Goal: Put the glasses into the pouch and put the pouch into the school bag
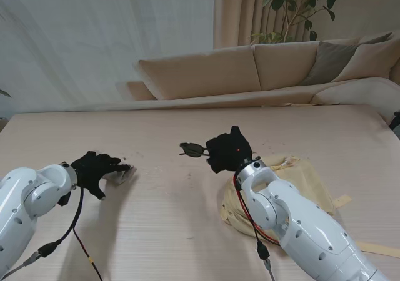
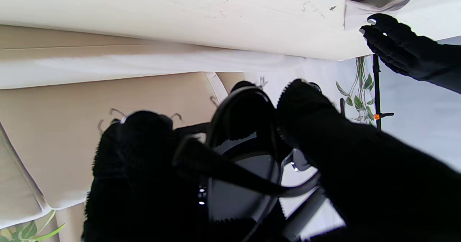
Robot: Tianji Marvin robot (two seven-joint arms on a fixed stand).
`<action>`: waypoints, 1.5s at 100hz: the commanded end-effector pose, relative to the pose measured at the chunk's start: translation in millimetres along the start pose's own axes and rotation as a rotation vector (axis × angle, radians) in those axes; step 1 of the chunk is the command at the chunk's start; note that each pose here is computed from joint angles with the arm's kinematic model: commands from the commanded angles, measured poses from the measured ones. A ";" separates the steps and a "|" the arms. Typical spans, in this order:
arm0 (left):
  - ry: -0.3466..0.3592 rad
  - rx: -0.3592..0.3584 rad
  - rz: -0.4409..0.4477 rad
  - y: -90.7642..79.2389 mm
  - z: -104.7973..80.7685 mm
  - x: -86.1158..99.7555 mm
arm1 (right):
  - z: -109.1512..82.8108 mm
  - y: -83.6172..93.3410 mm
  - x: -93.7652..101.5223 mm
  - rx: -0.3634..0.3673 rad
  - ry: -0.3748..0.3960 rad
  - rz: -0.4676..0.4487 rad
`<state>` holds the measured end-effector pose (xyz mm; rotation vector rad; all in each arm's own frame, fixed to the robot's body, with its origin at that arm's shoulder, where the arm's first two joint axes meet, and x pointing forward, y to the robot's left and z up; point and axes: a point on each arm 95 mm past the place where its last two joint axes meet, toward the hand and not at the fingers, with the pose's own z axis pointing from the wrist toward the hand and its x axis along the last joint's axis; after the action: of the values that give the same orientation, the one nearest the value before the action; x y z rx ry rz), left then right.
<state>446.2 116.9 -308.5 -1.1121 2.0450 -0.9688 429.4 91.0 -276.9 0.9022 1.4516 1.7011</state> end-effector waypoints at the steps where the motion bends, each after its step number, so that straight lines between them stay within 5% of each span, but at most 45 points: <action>1: 0.004 -0.009 0.008 -2.4 0.7 -2.2 | -2.8 -6.8 -1.7 0.027 -0.002 -0.007; 68: 0.033 -0.056 0.023 -10.6 15.4 -13.6 | -3.8 -12.5 -5.0 0.021 -0.001 0.006; 150: 0.066 -0.107 -0.016 -16.1 54.5 -17.4 | -5.6 -20.8 -19.3 0.013 -0.026 0.014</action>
<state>501.8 110.4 -322.4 -1.1550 2.1632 -0.9344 435.6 73.9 -297.0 0.9290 1.4319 1.6915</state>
